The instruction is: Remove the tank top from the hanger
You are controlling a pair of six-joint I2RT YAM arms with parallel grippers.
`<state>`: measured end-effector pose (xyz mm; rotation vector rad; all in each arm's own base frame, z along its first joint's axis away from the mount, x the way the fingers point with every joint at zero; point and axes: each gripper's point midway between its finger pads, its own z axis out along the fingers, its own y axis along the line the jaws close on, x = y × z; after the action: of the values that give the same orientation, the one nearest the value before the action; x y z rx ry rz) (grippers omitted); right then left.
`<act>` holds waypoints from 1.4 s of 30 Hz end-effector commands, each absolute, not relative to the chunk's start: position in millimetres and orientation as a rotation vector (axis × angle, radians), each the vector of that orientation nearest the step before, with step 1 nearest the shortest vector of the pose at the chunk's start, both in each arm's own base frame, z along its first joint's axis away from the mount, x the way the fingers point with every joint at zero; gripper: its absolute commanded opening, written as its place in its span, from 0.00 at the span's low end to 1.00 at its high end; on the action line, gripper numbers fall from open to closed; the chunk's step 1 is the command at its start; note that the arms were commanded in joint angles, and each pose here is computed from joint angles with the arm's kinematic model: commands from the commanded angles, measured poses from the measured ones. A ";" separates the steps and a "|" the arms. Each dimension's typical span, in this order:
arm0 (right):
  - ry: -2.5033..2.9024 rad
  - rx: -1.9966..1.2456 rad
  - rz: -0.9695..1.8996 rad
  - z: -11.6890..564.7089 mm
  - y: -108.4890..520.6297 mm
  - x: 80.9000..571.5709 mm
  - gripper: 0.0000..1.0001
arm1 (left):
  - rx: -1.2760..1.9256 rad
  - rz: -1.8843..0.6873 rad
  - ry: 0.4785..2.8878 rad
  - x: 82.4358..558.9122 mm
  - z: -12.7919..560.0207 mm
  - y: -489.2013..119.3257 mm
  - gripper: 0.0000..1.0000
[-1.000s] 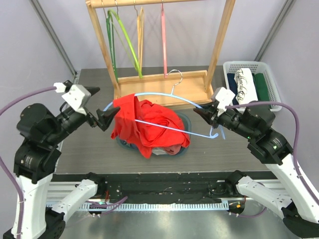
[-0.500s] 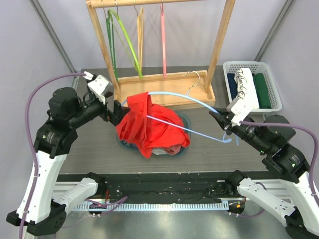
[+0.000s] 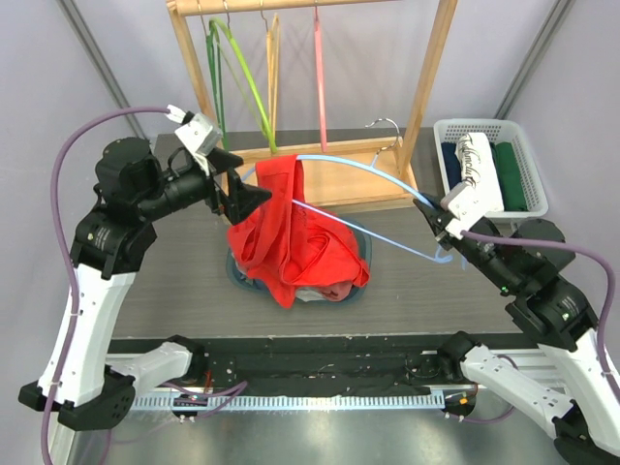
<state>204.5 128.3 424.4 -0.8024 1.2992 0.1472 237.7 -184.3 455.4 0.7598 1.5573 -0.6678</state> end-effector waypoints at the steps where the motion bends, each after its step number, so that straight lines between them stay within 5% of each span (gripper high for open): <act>1: 1.188 -0.728 0.119 465.4 128.5 213.8 0.02 | 0.785 -0.936 1.532 199.1 463.3 -207.9 1.00; 8: 1.179 -0.743 0.106 469.3 135.8 224.3 0.01 | 0.813 -0.896 1.530 206.5 455.3 -220.2 1.00; 20: 1.175 -0.761 0.119 476.3 140.8 225.1 0.02 | 0.751 -0.476 1.616 274.6 427.1 -219.2 0.98; 22: 1.176 -0.762 0.116 476.5 139.9 224.3 0.01 | 0.749 -0.445 1.612 278.4 428.4 -217.1 0.89; 25: 1.181 -0.765 0.119 475.8 139.1 222.6 0.01 | 0.740 -0.427 1.600 279.0 434.5 -213.8 0.58; 26: 1.182 -0.767 0.117 475.4 138.7 222.2 0.01 | 0.737 -0.422 1.595 279.2 436.1 -212.9 0.37; 29: 1.188 -0.767 0.121 473.8 137.8 220.6 0.01 | 0.727 -0.409 1.594 281.1 438.7 -210.8 0.15; 42: 1.201 -0.747 0.123 472.1 129.8 212.9 0.01 | 0.729 -0.476 1.578 274.6 446.1 -212.0 0.00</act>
<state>225.4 139.0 428.2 -0.8389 1.3114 0.1073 278.6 -215.4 414.7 0.7690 1.6608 -0.4400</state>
